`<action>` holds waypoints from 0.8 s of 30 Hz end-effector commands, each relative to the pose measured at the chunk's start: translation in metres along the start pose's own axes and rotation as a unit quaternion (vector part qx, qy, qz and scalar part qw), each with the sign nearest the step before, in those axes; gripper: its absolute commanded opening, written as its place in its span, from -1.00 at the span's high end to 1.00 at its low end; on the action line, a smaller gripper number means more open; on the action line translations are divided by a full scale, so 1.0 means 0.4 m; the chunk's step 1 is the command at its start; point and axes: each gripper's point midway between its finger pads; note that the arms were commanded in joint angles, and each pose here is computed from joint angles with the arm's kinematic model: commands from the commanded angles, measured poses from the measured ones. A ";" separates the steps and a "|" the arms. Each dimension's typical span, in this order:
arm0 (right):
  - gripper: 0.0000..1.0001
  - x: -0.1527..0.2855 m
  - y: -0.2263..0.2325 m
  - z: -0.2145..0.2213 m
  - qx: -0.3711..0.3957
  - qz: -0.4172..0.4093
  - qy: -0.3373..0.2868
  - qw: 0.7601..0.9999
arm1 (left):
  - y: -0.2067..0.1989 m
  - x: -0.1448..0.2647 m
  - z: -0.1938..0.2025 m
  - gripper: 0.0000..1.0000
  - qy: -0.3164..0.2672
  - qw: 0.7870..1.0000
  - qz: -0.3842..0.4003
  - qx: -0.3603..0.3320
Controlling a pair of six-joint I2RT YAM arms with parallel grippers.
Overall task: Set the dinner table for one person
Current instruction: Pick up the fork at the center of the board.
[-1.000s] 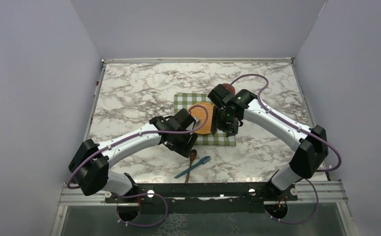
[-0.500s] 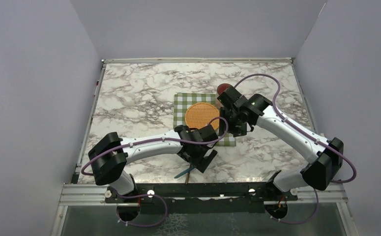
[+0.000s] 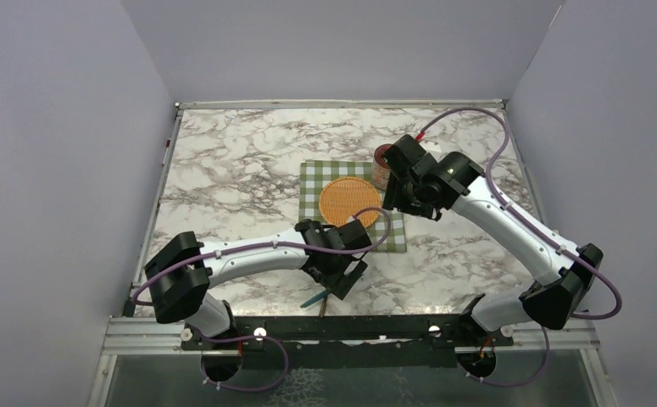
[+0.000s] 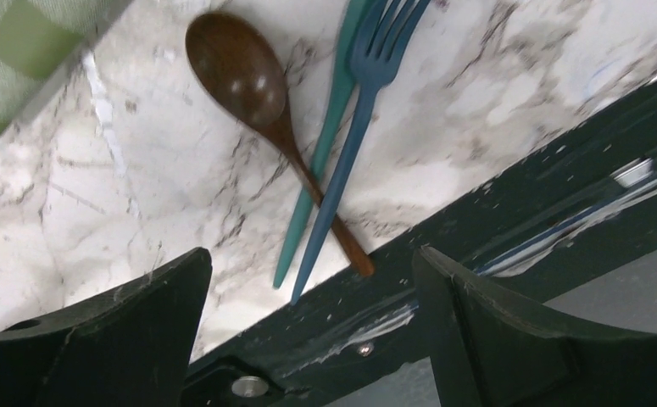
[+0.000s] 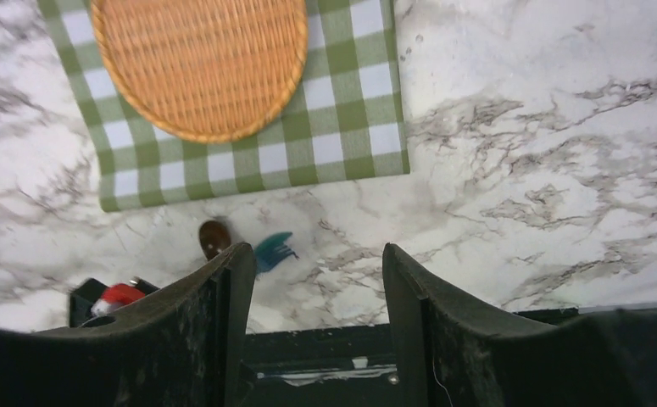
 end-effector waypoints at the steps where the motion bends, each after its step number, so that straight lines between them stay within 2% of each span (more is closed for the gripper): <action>1: -0.22 0.058 -0.009 -0.117 -0.059 0.017 -0.087 0.994 | 0.021 -0.001 0.064 -0.82 0.018 1.000 -0.011 -0.018; 6: -0.22 0.064 -0.016 -0.173 -0.061 0.019 -0.104 0.993 | 0.014 0.002 0.058 -0.82 0.015 1.000 -0.002 -0.022; 12: -0.21 0.066 -0.013 -0.180 -0.063 0.011 -0.104 0.992 | 0.017 -0.015 0.049 -0.82 0.015 1.000 -0.009 -0.024; 24: -0.12 0.064 -0.009 -0.179 -0.049 0.004 -0.103 0.993 | 0.026 -0.086 0.003 -0.76 0.007 0.998 -0.044 0.041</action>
Point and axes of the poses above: each gripper's point midway between its finger pads, its own x axis back along the fingers, its own y axis along the line the jaws close on, z = x × y, and after that the axes turned 11 degrees about -x, right-handed
